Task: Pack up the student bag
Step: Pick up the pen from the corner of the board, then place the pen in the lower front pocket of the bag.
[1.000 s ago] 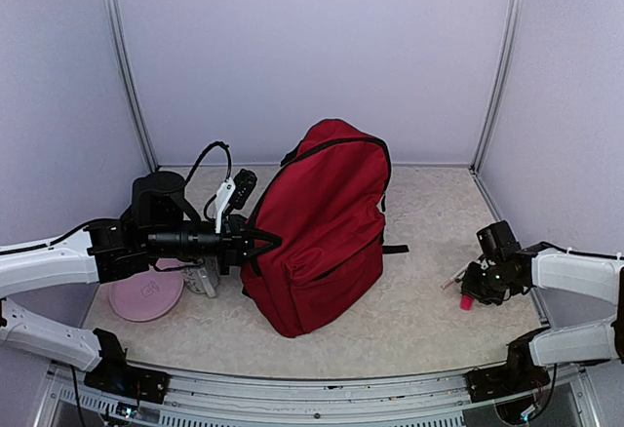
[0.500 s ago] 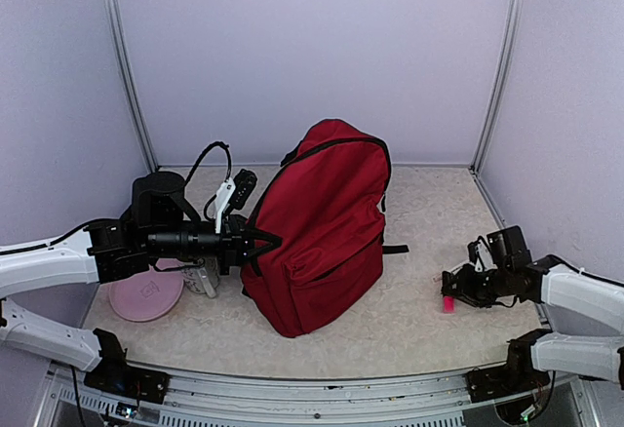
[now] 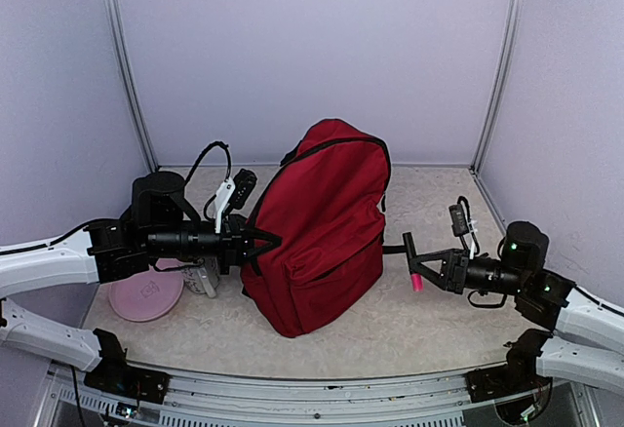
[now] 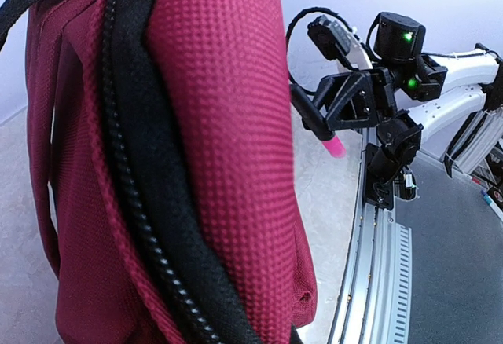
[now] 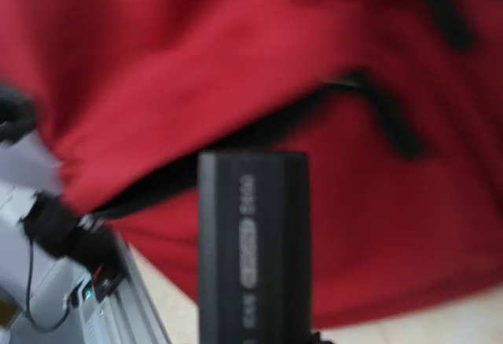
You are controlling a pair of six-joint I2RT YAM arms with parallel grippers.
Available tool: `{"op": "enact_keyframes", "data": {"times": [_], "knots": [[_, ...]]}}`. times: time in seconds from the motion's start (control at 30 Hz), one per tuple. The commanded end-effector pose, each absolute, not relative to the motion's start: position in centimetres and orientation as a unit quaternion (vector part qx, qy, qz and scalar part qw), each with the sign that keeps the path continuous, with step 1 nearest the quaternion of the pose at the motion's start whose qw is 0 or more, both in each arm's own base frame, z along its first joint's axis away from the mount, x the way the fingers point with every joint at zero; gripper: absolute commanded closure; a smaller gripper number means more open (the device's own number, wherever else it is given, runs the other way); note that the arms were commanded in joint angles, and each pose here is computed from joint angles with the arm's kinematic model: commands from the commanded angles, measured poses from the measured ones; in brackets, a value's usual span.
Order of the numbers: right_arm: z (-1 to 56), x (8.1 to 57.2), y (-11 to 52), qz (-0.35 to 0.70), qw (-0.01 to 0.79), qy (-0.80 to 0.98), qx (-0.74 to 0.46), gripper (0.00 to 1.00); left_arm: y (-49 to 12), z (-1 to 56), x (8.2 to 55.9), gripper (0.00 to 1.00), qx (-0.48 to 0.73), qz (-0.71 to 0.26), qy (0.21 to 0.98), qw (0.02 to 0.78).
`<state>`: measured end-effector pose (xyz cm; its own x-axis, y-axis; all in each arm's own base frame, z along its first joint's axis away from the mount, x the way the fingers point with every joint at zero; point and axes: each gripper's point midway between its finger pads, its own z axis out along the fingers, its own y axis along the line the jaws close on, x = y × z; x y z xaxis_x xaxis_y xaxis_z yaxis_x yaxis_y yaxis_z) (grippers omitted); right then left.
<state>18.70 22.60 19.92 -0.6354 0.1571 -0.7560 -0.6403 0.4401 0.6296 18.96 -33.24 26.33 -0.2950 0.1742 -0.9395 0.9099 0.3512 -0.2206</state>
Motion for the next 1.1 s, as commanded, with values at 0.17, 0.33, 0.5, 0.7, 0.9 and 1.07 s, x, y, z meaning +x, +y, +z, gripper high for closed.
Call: {"op": "enact_keyframes", "data": {"times": [0.17, 0.33, 0.5, 0.7, 0.9, 1.07], "knots": [[20.1, 17.5, 28.1, 0.456, 0.385, 0.739, -0.313, 1.0, -32.8, 28.6, 19.6, 1.0, 0.386, -0.408, 0.675, 0.479], [19.3, 17.5, 31.1, 0.409, 0.389, 0.733, -0.38, 1.0, -32.8, 28.7, 19.5, 1.0, 0.387, -0.411, 0.673, 0.477], [19.5, 20.0, 32.8, 0.321, 0.406, 0.733, -0.441, 1.0, -32.8, 28.6, 19.4, 1.0, 0.388, -0.412, 0.673, 0.477], [19.8, 22.8, 34.2, 0.198, 0.42, 0.712, -0.526, 1.0, -32.9, 28.5, 19.5, 1.0, 0.389, -0.411, 0.673, 0.475], [22.7, 22.5, 36.3, 0.082, 0.48, 0.588, -0.646, 1.0, -33.1, 28.2, 19.3, 1.0, 0.393, -0.414, 0.674, 0.47], [21.3, 22.4, 36.6, -0.067, 0.491, 0.455, -0.74, 1.0, -33.2, 28.0, 19.3, 1.0, 0.395, -0.415, 0.674, 0.466]]}}
